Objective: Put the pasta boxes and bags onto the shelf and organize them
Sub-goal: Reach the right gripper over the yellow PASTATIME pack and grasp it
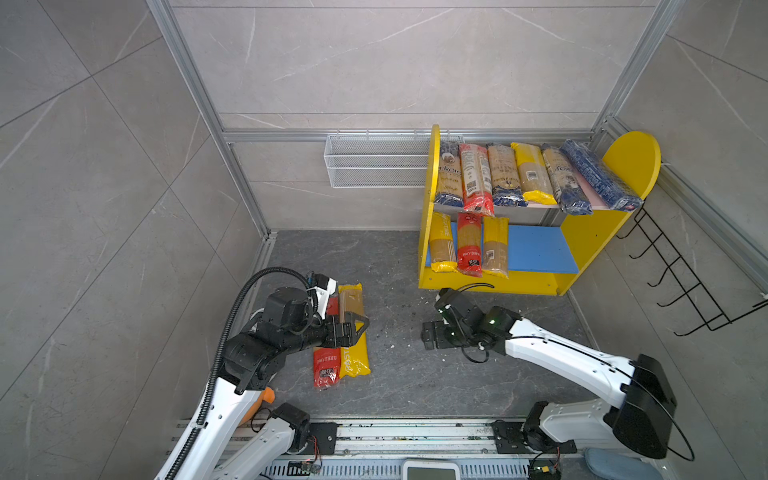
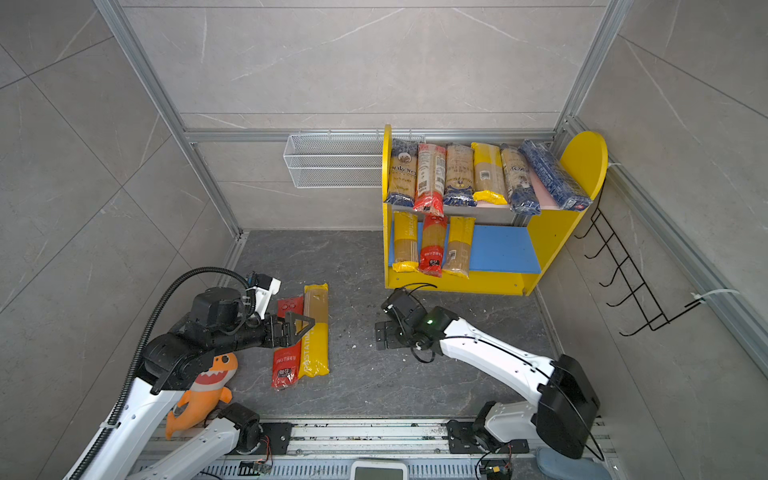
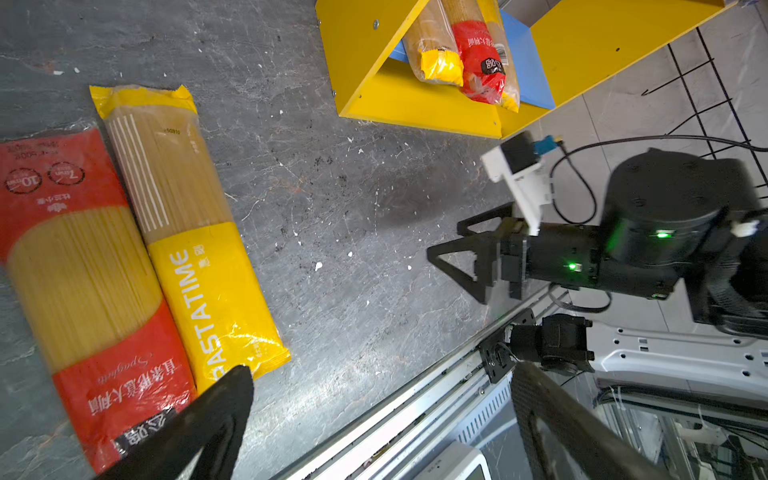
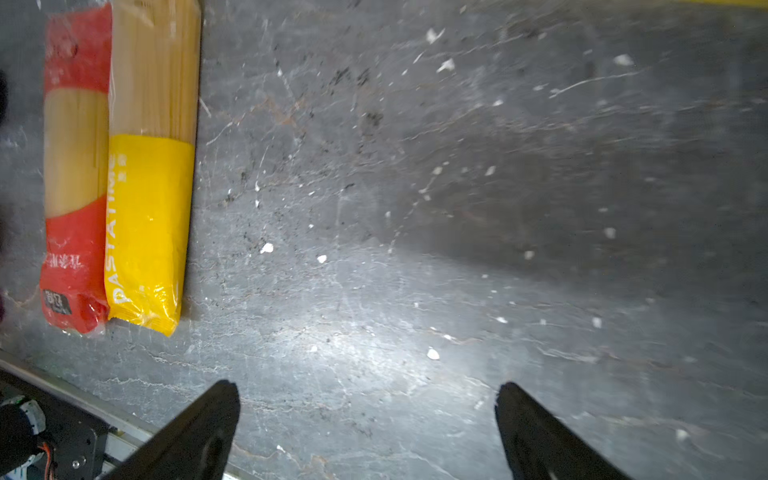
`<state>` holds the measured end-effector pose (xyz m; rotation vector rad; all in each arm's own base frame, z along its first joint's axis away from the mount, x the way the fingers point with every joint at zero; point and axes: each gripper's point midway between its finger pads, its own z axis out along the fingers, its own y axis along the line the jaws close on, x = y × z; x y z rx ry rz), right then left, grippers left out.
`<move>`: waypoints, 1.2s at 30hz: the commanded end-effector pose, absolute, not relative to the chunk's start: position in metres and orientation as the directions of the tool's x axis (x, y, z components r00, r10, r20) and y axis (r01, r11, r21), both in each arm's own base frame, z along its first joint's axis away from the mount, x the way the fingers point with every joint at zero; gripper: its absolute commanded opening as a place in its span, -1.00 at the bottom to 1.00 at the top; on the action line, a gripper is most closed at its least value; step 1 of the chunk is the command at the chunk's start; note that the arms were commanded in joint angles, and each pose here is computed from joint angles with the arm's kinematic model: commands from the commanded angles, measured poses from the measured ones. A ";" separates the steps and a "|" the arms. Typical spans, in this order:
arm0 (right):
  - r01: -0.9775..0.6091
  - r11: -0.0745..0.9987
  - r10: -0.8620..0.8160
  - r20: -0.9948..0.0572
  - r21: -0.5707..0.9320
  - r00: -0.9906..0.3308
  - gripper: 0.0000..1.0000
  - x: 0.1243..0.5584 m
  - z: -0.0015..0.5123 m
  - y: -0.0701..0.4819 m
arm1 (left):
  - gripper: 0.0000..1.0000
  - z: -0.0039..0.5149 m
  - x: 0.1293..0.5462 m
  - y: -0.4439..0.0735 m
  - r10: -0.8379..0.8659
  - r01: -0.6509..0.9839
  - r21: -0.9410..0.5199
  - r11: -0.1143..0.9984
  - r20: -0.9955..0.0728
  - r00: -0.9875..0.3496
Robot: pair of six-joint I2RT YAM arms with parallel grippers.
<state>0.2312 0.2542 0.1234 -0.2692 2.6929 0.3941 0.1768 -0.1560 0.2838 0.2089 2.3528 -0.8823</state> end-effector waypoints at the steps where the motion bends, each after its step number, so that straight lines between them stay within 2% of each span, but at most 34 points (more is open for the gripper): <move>1: -0.286 0.905 -0.123 -0.450 0.314 -0.885 0.99 0.241 0.130 0.304 | 0.99 0.299 0.153 -0.146 -0.037 0.378 -0.529 0.760 -0.616 -0.787; 8: -0.373 0.883 -0.235 -0.420 0.285 -0.877 0.99 0.241 0.101 0.377 | 1.00 0.305 0.118 -0.134 -0.049 0.387 -0.558 0.734 -0.612 -0.790; 20: -0.440 0.859 -0.333 -0.366 0.261 -0.869 0.99 0.239 0.068 0.448 | 1.00 0.311 0.078 -0.121 -0.052 0.403 -0.584 0.704 -0.609 -0.791; 24: -0.437 0.869 -0.344 -0.353 0.230 -0.870 0.99 0.242 0.055 0.459 | 0.99 0.311 0.070 -0.115 -0.051 0.398 -0.576 0.714 -0.610 -0.791; 30: -0.426 0.901 -0.380 -0.318 0.087 -0.869 0.99 0.253 0.028 0.451 | 0.99 0.312 0.063 -0.107 -0.068 0.384 -0.570 0.726 -0.615 -0.785; 36: -0.426 0.900 -0.388 -0.278 0.089 -0.879 0.99 0.250 0.008 0.455 | 1.00 0.312 0.064 -0.106 -0.072 0.381 -0.564 0.733 -0.621 -0.781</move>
